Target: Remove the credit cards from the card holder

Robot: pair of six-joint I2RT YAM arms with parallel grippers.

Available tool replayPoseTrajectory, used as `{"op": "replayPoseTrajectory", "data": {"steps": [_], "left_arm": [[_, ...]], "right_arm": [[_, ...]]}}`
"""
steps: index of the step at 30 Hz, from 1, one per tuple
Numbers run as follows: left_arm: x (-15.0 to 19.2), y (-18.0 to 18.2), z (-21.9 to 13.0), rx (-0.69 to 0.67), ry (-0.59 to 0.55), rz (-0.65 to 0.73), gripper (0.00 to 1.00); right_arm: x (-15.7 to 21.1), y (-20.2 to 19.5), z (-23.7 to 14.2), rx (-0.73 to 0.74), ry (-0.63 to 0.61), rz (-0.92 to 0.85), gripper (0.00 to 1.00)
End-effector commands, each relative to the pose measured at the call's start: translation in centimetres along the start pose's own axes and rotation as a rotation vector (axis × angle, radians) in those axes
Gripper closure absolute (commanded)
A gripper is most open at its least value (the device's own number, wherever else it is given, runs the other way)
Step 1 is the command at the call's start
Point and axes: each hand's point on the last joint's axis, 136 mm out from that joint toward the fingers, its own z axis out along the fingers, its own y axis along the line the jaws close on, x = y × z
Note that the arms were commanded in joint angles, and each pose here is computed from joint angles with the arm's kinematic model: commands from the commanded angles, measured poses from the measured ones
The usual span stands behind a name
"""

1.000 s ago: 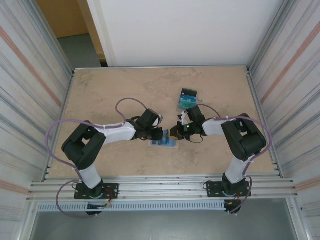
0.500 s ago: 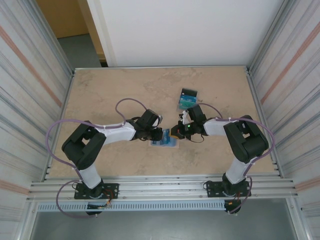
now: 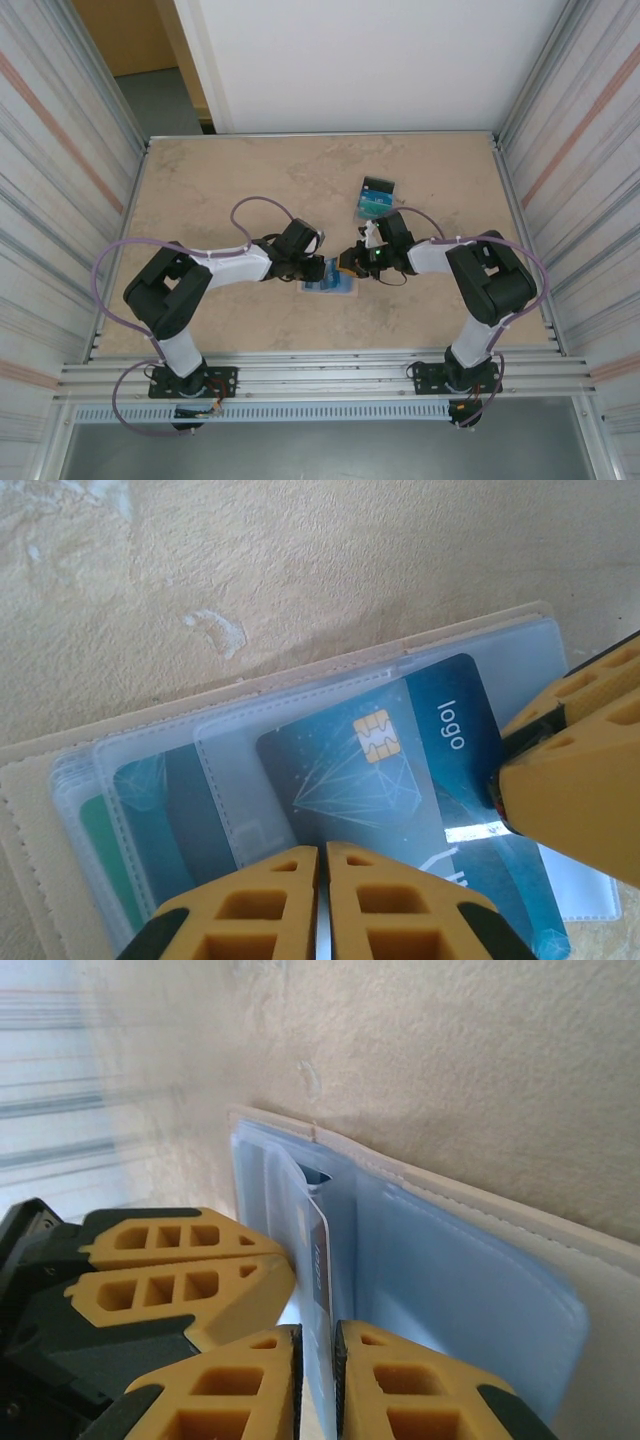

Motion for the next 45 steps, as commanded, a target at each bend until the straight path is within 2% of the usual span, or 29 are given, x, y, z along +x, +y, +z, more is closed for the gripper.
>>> {"op": "replayPoseTrajectory", "data": {"steps": [1,10,17,30,39,45], "left_arm": [[1.6,0.9,0.4,-0.031,0.044,-0.019,0.89],[1.5,0.9,0.4,-0.029,0.041,-0.024,0.89],[1.5,1.4,0.1,-0.052,0.034,-0.032,0.89],[0.7,3.0,-0.9,-0.066,0.004,-0.035,0.89],[-1.2,2.8,-1.9,-0.068,-0.031,0.029,0.83],[-2.4,1.4,-3.8,-0.023,-0.069,0.052,0.74]], "right_arm": [[0.1,0.7,0.7,-0.042,0.011,0.002,0.81],[0.4,0.9,1.6,-0.040,0.029,-0.003,0.80],[0.5,0.6,1.0,-0.026,0.033,-0.007,0.87],[-0.4,0.3,-2.6,0.076,-0.004,-0.062,0.98],[-1.1,1.3,-4.6,0.159,-0.017,-0.144,1.00],[-3.2,3.3,-7.7,0.282,-0.079,-0.293,1.00]]}}
